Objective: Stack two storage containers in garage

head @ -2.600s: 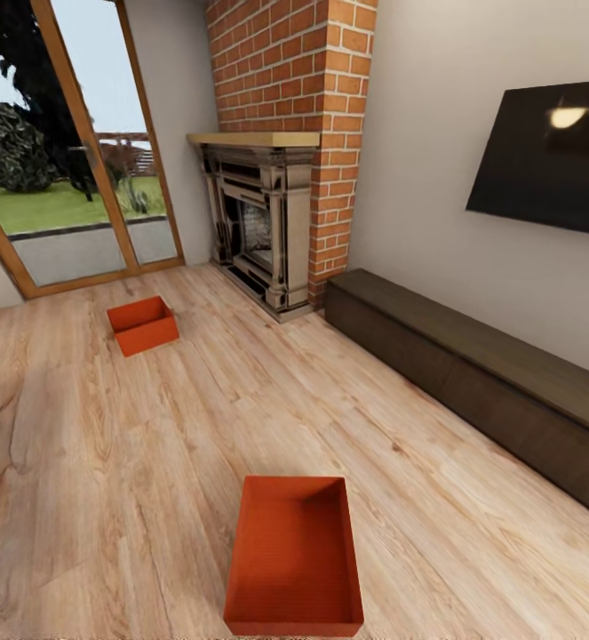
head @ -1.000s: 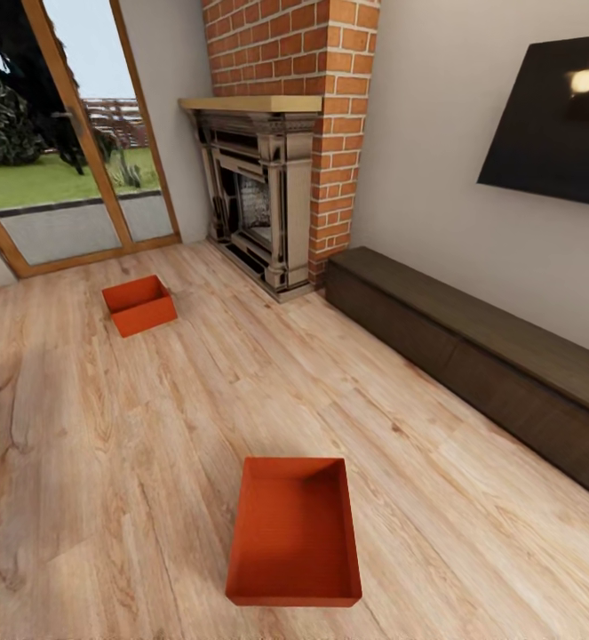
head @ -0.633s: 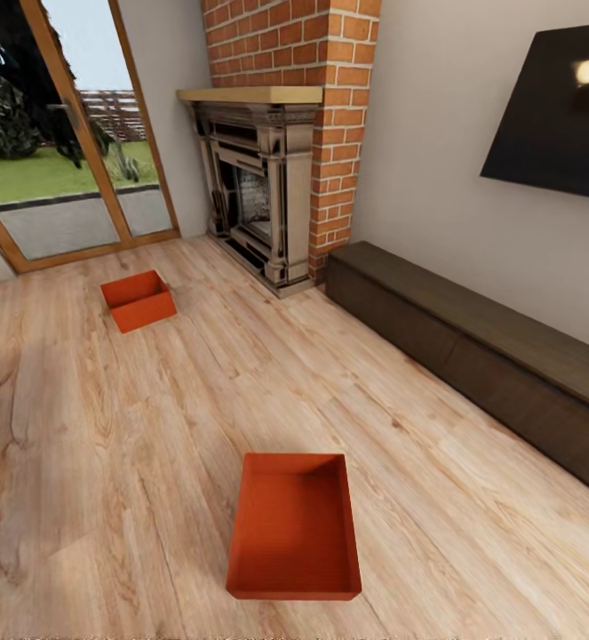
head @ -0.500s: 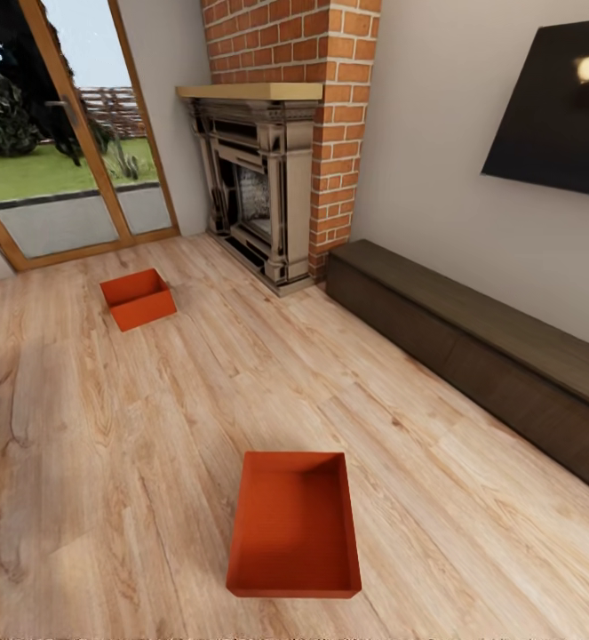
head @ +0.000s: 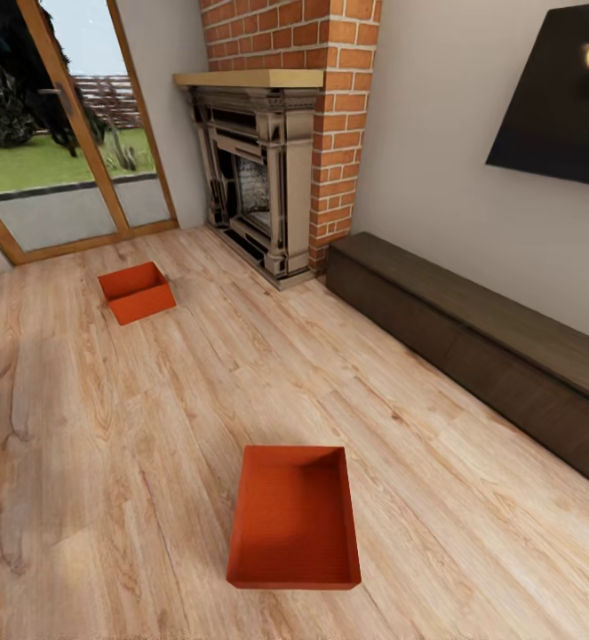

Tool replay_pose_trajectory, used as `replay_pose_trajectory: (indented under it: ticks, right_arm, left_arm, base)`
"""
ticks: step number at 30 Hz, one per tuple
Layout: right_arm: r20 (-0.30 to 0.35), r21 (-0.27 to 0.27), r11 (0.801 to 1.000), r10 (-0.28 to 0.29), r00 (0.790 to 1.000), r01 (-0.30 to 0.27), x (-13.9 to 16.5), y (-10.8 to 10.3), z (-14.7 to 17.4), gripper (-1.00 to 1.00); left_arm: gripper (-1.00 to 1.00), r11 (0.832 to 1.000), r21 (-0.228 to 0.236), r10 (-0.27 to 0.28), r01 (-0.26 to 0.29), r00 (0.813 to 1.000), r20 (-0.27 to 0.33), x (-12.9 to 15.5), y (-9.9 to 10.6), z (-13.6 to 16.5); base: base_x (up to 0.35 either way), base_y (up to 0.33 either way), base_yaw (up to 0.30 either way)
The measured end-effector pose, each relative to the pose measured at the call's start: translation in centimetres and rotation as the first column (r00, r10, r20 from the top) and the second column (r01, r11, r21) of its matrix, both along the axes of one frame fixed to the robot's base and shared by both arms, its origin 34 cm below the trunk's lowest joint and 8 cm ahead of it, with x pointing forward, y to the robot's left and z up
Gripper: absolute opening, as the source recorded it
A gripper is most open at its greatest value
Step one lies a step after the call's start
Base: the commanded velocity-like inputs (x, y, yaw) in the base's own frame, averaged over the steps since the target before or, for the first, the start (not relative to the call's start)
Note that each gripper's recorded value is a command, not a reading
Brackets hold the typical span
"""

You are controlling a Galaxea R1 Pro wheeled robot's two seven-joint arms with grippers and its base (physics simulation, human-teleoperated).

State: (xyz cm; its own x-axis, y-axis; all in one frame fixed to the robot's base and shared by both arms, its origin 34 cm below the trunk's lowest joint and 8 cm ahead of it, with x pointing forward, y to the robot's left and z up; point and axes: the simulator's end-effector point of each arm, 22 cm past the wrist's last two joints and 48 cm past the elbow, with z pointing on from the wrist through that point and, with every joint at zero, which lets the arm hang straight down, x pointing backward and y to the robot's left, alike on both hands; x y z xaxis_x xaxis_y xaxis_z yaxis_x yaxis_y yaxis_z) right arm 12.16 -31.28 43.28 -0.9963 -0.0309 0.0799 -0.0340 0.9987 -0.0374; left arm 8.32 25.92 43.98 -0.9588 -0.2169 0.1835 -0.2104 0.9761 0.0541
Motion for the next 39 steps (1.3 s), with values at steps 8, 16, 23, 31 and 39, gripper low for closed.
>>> replay_pose_trajectory:
  ticks: [8,16,23,31,39]
  right_arm:
    - [-0.013,0.001,1.000,0.000,1.000,0.000,-0.5,0.1,0.0,1.00]
    - [-0.025,0.001,1.000,0.000,1.000,0.000,-1.0,0.1,0.1,1.00]
    - [-0.037,0.001,1.000,0.000,0.999,0.000,-1.4,0.1,0.1,1.00]
    - [-0.045,0.000,1.000,-0.002,0.999,0.002,-1.7,0.0,0.1,1.00]
    - [-0.043,0.001,1.000,-0.006,0.999,0.006,-1.7,0.2,0.1,1.00]
  left_arm:
    - [1.00,1.000,0.000,0.000,0.000,1.000,-0.013,-0.5,0.0,0.1]
    - [1.00,1.000,0.000,0.000,0.000,1.000,-0.025,-1.0,0.0,0.2]
    - [1.00,1.000,0.000,0.000,0.000,0.999,-0.037,-1.4,0.0,0.2]
    - [1.00,1.000,0.000,0.000,0.000,0.999,-0.044,-1.7,0.0,0.3]
    - [1.00,1.000,0.000,0.000,0.000,0.999,-0.045,-1.7,0.0,0.3]
  base:
    - [0.000,0.000,0.000]
    - [0.000,0.000,0.000]
    - [0.000,0.000,0.000]
    - [0.000,0.000,0.000]
    - [0.000,0.000,0.000]
